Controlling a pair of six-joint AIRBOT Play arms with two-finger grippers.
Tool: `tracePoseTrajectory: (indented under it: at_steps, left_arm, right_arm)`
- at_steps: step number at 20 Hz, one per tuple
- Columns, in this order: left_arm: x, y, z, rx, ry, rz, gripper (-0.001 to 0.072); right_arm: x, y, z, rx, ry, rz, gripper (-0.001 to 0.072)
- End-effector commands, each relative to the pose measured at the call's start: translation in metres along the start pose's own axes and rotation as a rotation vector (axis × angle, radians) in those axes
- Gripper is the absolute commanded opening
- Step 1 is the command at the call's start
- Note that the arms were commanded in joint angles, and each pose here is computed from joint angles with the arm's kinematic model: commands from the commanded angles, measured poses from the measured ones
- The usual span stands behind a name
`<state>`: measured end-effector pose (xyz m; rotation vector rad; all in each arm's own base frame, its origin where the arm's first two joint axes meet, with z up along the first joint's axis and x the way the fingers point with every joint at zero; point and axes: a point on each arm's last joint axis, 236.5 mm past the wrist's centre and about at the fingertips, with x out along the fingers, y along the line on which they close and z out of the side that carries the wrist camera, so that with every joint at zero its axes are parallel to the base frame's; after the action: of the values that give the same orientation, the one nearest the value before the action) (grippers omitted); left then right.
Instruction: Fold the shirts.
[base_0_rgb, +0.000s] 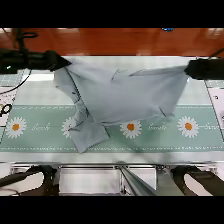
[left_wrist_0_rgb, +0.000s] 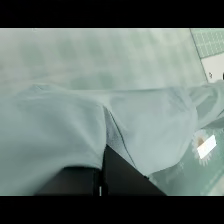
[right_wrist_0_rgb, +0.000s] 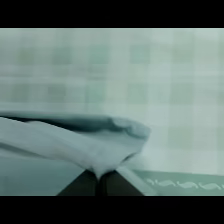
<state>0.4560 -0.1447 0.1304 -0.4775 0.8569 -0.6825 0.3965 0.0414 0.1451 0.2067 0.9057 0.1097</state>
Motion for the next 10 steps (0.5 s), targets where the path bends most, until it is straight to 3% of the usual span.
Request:
tracePoseTrajectory:
  at_steps: [1, 3, 4, 5, 7, 10]
  left_arm:
    - [0.053, 0.047, 0.019, -0.053, 0.022, 0.012, 0.0012]
    - [0.074, 0.057, 0.014, -0.066, 0.052, 0.007, 0.0026]
    - [0.082, 0.062, 0.008, -0.079, 0.069, 0.007, 0.0225]
    - [0.085, 0.068, 0.0, -0.107, 0.096, 0.015, 0.0518]
    - [0.073, 0.09, -0.02, -0.101, 0.193, 0.096, 0.0512]
    - [0.002, 0.148, -0.07, -0.216, 0.441, 0.351, 0.0511]
  right_arm:
    - [0.099, -0.033, -0.002, 0.158, 0.118, 0.039, 0.0024]
    - [0.133, -0.041, -0.002, 0.223, 0.155, 0.077, 0.0024]
    - [0.143, -0.044, -0.001, 0.253, 0.168, 0.089, 0.0024]
    - [0.152, -0.048, -0.001, 0.289, 0.176, 0.103, 0.0053]
    - [0.154, -0.061, 0.0, 0.362, 0.184, 0.112, 0.0421]
    - [0.125, -0.111, -0.02, 0.435, 0.263, 0.062, 0.0413]
